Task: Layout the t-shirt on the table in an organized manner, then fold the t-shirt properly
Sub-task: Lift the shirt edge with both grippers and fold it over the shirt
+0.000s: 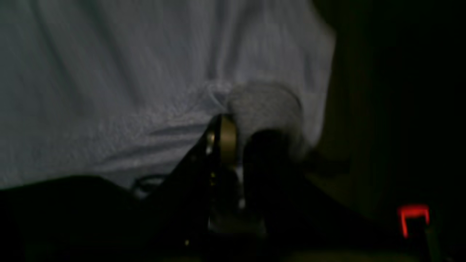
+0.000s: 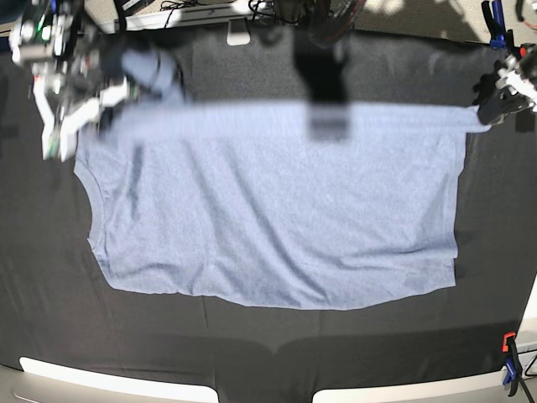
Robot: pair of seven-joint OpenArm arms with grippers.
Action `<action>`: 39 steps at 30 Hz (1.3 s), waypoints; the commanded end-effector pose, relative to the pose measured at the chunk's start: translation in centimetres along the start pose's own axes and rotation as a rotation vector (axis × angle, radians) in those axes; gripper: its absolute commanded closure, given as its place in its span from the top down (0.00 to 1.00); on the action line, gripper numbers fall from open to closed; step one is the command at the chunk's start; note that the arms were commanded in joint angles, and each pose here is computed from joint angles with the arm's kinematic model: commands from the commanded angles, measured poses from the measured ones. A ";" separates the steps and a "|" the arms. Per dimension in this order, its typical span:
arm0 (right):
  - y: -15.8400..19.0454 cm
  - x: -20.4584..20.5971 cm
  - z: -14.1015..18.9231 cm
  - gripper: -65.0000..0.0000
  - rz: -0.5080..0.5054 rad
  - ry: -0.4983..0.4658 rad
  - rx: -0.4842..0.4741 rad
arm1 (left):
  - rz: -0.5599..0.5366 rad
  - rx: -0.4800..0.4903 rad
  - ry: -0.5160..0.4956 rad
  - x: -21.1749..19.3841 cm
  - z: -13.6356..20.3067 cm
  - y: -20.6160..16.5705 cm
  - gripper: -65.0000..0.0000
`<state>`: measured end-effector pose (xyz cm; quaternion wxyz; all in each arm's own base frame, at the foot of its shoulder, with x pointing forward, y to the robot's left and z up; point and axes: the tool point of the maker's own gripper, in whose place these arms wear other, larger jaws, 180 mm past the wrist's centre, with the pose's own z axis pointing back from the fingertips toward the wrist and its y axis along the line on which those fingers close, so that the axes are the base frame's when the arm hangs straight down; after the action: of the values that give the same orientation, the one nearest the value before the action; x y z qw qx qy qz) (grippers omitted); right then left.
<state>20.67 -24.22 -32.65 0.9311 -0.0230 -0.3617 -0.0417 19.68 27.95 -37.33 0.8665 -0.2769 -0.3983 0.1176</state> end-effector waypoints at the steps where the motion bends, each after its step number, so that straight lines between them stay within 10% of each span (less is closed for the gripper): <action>1: -0.7 1.1 -0.1 0.00 0.010 -0.035 -0.028 | -0.035 -0.011 -0.063 2.3 0.0 -0.2 0.00; 11: -1.2 4.7 -4.9 0.00 -0.075 -0.100 0.007 | -0.096 -0.071 -0.063 3.6 -5.9 -2.1 0.00; 37: 5.2 6.0 -12.4 0.00 0.151 0.013 0.126 | -0.089 -0.014 -0.124 6.1 -8.4 -0.1 0.00; 39: 4.5 5.8 -12.4 0.22 0.162 0.033 0.114 | -0.089 -0.014 -0.098 5.6 -8.4 -0.1 0.11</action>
<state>32.44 -20.53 -39.41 0.9459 0.0068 -0.3200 0.0521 28.70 26.16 -39.94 0.8609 -0.2617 -0.4258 0.0948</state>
